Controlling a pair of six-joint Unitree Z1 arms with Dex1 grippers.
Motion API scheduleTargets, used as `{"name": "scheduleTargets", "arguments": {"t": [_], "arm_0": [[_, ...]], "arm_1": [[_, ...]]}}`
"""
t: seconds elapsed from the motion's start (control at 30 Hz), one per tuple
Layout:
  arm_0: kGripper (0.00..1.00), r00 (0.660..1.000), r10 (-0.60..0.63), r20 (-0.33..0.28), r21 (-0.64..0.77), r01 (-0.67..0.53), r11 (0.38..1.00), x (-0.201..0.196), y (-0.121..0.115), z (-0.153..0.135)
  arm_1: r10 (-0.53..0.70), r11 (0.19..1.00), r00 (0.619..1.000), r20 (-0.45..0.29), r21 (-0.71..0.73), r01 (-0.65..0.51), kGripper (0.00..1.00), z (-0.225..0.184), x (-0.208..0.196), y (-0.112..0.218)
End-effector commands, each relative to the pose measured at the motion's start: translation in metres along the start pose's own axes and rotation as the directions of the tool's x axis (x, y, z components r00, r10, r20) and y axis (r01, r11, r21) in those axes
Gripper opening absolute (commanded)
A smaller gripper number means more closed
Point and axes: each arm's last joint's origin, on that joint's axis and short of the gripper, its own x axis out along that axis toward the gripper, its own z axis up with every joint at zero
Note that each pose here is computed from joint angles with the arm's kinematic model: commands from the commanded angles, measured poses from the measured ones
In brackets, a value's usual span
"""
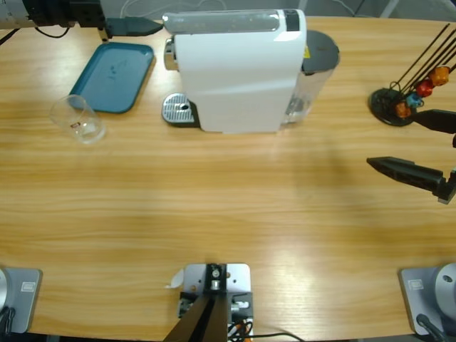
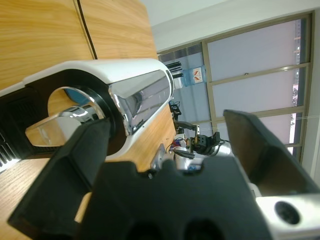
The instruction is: Pour coffee
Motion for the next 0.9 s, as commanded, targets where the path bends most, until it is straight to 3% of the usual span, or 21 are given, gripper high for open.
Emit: {"name": "scheduleTargets", "arguments": {"t": [0.03, 0.1, 0.17, 0.37, 0.4, 0.43, 0.47, 0.9], "arm_0": [[0.517, 0.999, 0.017, -0.038, -0.064, -0.02, 0.998, 0.012, 0.024, -0.004], [0.471, 0.999, 0.014, -0.041, -0.064, -0.017, 0.998, 0.014, 0.024, -0.004], [0.361, 0.999, 0.011, -0.046, -0.067, -0.014, 0.998, 0.017, 0.026, -0.004], [0.342, 0.998, 0.015, -0.065, -0.087, -0.02, 0.996, 0.024, 0.033, -0.006], [0.235, 0.998, 0.015, -0.065, -0.087, -0.02, 0.996, 0.024, 0.034, -0.006], [0.058, 0.998, 0.012, -0.063, -0.082, -0.017, 0.996, 0.024, 0.034, -0.006], [0.0, 0.998, 0.009, -0.061, -0.076, -0.013, 0.997, 0.024, 0.032, -0.005], [0.0, 0.993, -0.081, -0.082, 0.027, 0.083, 0.996, 0.019, 0.012, -0.003]], "arm_1": [[-0.018, 1.0, 1.0, -0.022, 0.014, 0.018, 1.0, -0.012, 0.002, -0.001], [-0.018, 1.0, 1.0, -0.022, 0.014, 0.018, 1.0, -0.012, 0.002, -0.001], [-0.018, 1.0, 1.0, -0.022, 0.014, 0.018, 1.0, -0.012, 0.002, -0.001], [-0.018, 1.0, 1.0, -0.021, 0.015, 0.018, 0.996, -0.012, 0.002, -0.001], [-0.018, 1.0, 1.0, -0.021, 0.015, 0.018, 0.996, -0.012, 0.002, -0.001], [-0.018, 1.0, 1.0, -0.022, 0.014, 0.018, 0.996, -0.012, 0.002, -0.001], [-0.018, 1.0, 1.0, -0.022, 0.014, 0.018, 0.996, -0.012, 0.002, -0.001], [-0.016, 1.0, 1.0, -0.023, 0.014, 0.017, 0.982, -0.012, 0.003, -0.001]]}}
